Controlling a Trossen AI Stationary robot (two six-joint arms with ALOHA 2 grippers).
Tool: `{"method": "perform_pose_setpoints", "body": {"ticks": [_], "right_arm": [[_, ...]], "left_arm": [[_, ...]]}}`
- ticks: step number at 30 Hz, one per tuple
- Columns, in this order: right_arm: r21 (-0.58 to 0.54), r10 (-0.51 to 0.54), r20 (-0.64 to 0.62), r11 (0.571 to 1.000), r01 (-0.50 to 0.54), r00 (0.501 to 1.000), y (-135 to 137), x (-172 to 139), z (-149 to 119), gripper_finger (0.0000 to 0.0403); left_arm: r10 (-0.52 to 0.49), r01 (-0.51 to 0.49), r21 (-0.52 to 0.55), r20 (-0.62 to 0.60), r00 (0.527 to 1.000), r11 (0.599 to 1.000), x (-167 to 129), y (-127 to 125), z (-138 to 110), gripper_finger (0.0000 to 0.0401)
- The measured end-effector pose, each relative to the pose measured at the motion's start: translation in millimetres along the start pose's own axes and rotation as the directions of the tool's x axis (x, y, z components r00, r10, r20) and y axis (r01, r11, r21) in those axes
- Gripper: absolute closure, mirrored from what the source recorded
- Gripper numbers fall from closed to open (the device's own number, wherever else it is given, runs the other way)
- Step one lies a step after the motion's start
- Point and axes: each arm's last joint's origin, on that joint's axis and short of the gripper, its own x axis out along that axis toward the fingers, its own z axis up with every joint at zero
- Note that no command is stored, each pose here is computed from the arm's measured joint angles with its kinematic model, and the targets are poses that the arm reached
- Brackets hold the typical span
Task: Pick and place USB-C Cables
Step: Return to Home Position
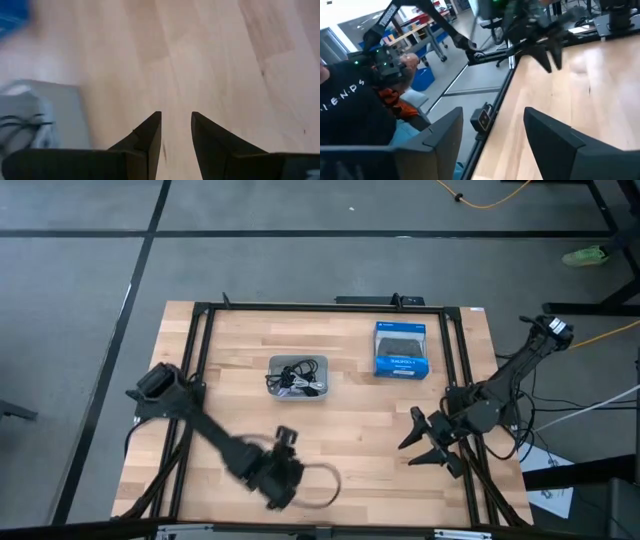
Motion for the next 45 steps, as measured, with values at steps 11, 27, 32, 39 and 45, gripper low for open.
{"method": "perform_pose_setpoints", "body": {"ticks": [11, 27, 32, 39, 45], "right_arm": [[-0.034, -0.092, -0.011, 0.995, 0.092, 0.996, -4, -32, -5, 0.0189], [-0.163, -0.026, -0.003, 0.986, 0.025, 1.0, -9, -59, 2, 0.0189], [-0.139, -0.022, 0.001, 0.99, 0.022, 1.0, -9, -60, 3, 0.0189], [-0.1, -0.031, -0.016, 0.995, 0.029, 0.999, -10, -60, 1, 0.0189], [-0.156, -0.036, -0.035, 0.987, 0.03, 0.999, -14, -60, -6, 0.0189]], "left_arm": [[-0.251, 0.243, -0.271, 0.007, 0.968, 0.931, 20, 104, -41, 0.0302], [0.021, 0.351, -0.474, 0.618, 0.786, 0.808, -12, 121, -184, 0.0302], [0.095, 0.393, -0.489, 0.712, 0.696, 0.779, -8, 125, -216, 0.0302], [0.15, 0.404, -0.45, 0.794, 0.59, 0.796, -9, 125, -248, 0.0302], [0.155, 0.416, -0.404, 0.843, 0.515, 0.815, -12, 123, -263, 0.0302]]}}
